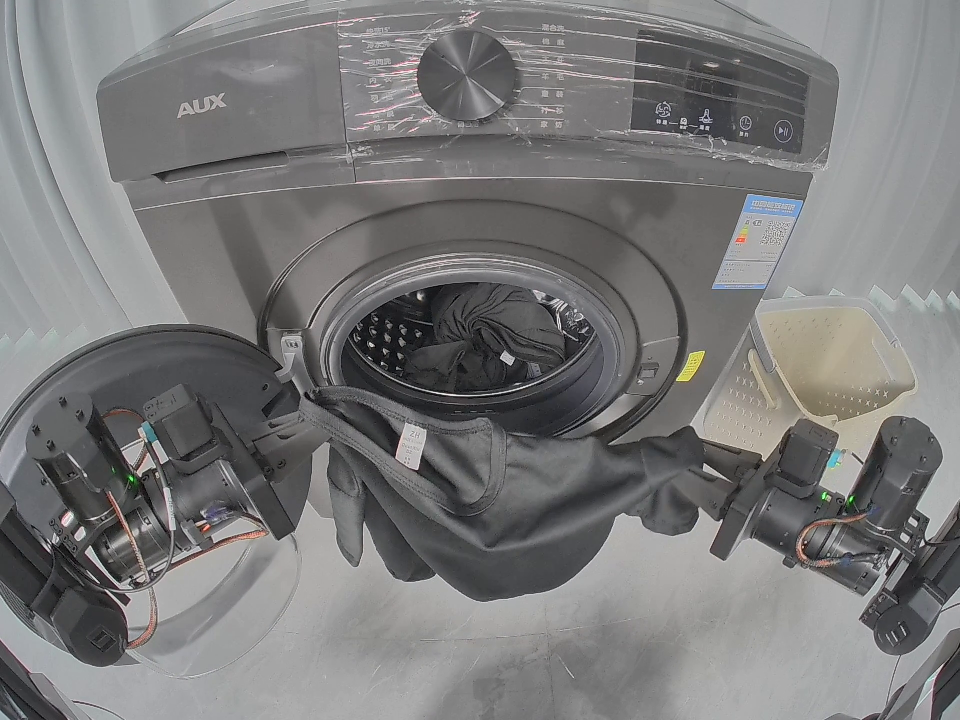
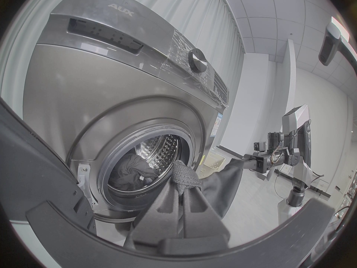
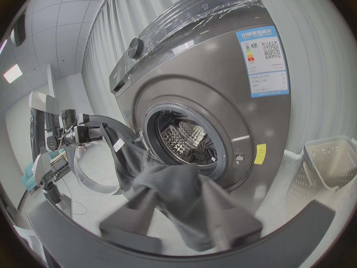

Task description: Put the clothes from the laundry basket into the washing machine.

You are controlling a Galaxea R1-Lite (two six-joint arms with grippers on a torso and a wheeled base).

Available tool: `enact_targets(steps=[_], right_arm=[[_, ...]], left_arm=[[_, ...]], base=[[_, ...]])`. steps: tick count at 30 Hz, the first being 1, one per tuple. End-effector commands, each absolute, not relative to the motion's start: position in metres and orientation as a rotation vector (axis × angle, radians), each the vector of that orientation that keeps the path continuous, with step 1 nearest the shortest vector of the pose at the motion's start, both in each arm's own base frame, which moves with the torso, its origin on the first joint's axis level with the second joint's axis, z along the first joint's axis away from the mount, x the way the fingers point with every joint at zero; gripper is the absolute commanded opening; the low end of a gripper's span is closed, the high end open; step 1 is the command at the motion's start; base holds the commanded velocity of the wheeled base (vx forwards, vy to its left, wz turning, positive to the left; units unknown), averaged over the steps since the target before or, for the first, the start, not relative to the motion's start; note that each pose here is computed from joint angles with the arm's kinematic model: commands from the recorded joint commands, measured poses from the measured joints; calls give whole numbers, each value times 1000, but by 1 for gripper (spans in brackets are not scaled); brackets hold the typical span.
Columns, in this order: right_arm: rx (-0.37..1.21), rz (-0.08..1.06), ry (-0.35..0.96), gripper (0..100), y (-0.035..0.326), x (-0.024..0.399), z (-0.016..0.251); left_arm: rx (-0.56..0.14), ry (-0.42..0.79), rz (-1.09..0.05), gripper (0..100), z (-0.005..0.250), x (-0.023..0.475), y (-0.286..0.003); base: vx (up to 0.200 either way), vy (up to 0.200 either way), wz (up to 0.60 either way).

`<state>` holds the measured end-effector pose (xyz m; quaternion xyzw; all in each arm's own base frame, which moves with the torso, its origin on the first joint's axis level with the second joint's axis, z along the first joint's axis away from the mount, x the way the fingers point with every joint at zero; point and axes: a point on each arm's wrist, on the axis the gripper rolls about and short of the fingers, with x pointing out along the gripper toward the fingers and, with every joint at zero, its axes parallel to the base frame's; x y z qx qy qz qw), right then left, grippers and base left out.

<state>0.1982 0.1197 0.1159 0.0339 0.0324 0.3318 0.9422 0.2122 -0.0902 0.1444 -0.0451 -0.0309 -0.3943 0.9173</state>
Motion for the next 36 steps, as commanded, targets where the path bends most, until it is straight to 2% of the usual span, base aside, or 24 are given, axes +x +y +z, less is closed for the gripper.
enact_targets(steps=[1,4,6,11,14,22,30,36], right_arm=[[48,689,164,100,118,188,98],[10,735,327,100,116,164,73],[4,750,370,100,121,164,66],[-14,752,397,100,123,166,58],[-46,753,495,100,127,168,38],[-95,785,611,100,141,170,7],[-84,779,605,100,150,184,-3],[-51,835,465,100,179,204,7]], left_arm=[[-96,-55,-827,0,142,212,-96],[-107,-49,-803,0,141,213,-111],[-111,-61,-808,0,143,215,-116],[-117,-84,-820,0,146,225,-125],[-119,-90,-816,0,145,235,-131],[-124,-106,-823,0,149,234,-136],[-133,-129,-793,0,153,234,-141],[-134,-130,-807,0,153,233,-145]], base=[[0,0,0],[0,0,0],[0,0,0],[0,0,0],[0,0,0],[0,0,0],[0,0,0],[0,0,0]])
